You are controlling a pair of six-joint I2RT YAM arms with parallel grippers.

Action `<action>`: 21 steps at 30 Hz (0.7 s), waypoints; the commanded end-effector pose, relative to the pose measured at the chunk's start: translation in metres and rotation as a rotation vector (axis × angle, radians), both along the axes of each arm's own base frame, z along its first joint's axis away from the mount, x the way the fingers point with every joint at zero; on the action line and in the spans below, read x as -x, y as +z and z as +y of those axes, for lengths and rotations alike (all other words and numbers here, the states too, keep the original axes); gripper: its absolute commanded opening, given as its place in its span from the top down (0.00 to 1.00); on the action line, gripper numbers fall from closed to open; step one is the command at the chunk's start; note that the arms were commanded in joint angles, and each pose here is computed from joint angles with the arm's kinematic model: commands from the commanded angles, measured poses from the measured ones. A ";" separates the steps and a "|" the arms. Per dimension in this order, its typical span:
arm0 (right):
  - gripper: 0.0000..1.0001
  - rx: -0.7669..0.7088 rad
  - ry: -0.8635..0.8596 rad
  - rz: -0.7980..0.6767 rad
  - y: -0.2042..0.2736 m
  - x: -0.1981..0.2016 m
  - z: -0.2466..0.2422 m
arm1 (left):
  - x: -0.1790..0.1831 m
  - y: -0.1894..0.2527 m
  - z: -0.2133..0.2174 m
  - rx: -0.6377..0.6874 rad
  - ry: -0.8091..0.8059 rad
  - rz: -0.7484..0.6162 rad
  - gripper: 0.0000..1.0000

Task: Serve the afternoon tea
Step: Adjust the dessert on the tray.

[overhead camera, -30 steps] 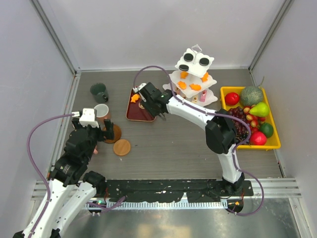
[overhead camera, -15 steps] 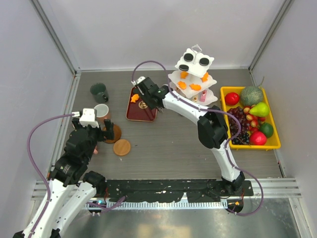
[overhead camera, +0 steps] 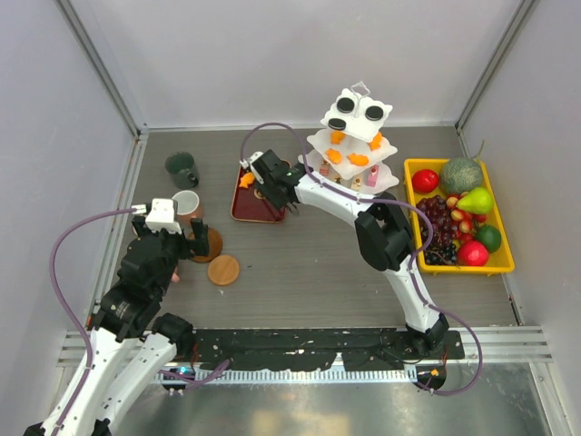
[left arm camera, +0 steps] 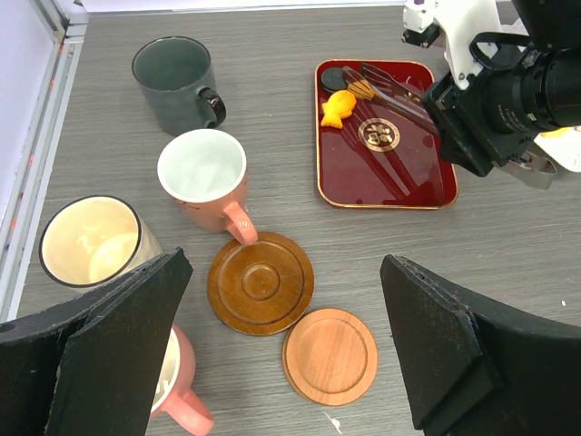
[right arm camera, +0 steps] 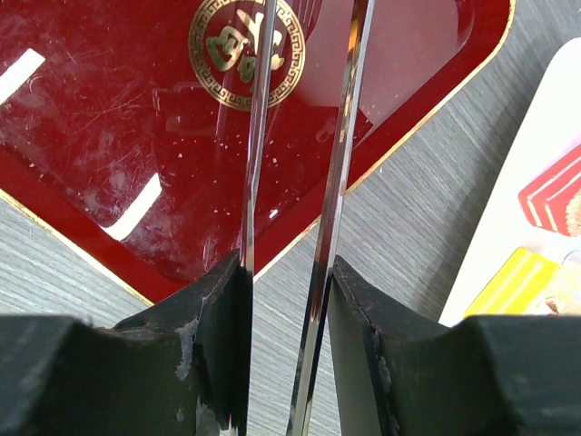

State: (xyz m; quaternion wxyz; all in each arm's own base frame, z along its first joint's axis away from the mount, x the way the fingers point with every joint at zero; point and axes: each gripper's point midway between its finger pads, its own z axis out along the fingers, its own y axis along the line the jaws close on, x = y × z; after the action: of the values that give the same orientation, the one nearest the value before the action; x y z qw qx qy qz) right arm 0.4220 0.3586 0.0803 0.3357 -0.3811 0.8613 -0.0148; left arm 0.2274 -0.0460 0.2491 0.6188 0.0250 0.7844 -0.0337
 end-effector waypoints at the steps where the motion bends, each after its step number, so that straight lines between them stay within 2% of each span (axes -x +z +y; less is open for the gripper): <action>1: 0.56 -0.053 0.044 -0.047 0.025 -0.001 0.013 | -0.004 0.013 0.000 0.014 0.005 -0.052 0.01; 12: 0.56 -0.052 0.132 -0.024 0.032 0.020 0.018 | -0.004 0.011 -0.001 0.013 0.002 -0.047 0.01; 21: 0.56 -0.082 0.149 -0.052 0.061 0.031 0.011 | -0.004 0.013 -0.001 0.014 0.001 -0.050 0.01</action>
State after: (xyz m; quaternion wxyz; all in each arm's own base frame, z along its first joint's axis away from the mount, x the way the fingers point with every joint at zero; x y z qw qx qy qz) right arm 0.3875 0.3612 0.0770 0.3084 -0.4370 0.8449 0.0113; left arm 0.2274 -0.0461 0.2486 0.6184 0.0251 0.7847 -0.0335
